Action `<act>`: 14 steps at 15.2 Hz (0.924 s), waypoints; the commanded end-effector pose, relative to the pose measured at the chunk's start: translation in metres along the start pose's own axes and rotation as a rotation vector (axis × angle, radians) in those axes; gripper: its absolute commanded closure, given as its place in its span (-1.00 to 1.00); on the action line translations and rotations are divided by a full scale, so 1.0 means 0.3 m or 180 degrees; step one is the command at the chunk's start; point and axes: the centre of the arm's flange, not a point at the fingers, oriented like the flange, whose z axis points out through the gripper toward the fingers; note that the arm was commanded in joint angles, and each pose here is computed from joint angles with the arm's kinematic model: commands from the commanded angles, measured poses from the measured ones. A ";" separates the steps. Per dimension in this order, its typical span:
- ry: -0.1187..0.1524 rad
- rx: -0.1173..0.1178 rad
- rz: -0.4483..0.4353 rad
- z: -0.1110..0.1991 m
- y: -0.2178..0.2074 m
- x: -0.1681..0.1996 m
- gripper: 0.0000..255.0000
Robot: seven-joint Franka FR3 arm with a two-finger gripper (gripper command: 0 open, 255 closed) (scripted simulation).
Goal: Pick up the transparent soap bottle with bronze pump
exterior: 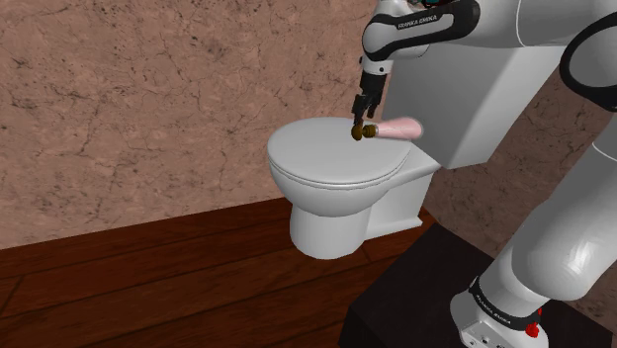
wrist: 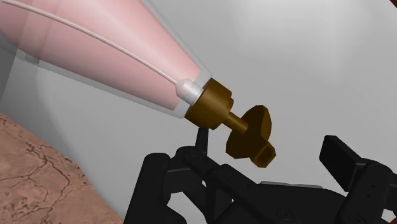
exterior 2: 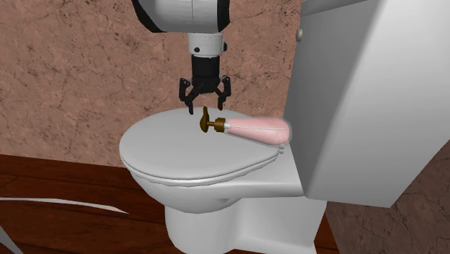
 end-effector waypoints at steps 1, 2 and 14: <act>0.0001 0.0000 0.0000 0.006 0.000 0.002 1.00; 0.0001 0.0000 0.0000 0.006 0.000 0.002 1.00; 0.0002 0.0000 0.0000 -0.065 -0.002 0.003 1.00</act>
